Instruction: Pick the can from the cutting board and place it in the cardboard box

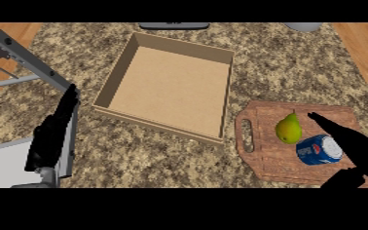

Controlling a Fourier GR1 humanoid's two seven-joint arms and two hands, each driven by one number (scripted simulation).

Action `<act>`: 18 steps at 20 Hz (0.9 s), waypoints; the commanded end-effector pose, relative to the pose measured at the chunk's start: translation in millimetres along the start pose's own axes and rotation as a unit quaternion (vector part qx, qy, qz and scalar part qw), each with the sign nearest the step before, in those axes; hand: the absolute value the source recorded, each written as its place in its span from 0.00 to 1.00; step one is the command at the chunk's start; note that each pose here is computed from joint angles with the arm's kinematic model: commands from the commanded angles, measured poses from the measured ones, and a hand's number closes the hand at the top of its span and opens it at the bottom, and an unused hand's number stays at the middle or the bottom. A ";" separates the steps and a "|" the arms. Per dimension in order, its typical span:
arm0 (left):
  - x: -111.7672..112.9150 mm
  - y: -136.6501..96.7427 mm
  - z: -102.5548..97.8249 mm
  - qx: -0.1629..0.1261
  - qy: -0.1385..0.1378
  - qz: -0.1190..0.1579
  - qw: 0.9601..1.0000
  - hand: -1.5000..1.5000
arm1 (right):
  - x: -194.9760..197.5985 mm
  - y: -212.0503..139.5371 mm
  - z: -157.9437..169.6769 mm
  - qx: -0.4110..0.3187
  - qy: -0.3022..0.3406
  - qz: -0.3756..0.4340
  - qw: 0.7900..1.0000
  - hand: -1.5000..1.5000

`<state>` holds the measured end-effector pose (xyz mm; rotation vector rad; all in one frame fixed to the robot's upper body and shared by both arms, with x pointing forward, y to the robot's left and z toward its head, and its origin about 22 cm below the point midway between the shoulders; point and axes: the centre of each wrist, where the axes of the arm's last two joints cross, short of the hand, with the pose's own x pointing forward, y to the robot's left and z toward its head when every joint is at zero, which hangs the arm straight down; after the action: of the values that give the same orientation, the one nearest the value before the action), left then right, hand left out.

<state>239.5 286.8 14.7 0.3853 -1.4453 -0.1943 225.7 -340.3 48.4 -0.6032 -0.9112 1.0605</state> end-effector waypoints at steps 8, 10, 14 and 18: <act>-8.1 0.9 -1.1 0.004 -0.004 -0.007 1.000 0.50 | 12.6 27.4 -18.9 0.020 -0.017 -0.011 1.000 1.00; -1.5 -6.6 -2.3 -0.001 -0.001 -0.002 1.000 0.50 | -2.9 26.6 -22.5 -0.029 -0.022 0.030 0.999 1.00; -9.5 5.3 -7.1 -0.003 0.004 -0.001 1.000 0.50 | -0.3 26.6 -19.8 -0.094 -0.015 0.066 0.993 1.00; 7.0 -10.0 -10.3 -0.025 -0.023 -0.001 0.999 0.50 | 36.6 -32.7 -62.8 -0.097 -0.107 0.141 0.979 1.00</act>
<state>242.9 285.3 10.1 0.3671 -1.4592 -0.2157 261.4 -331.9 35.5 -0.7800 -1.0654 1.1822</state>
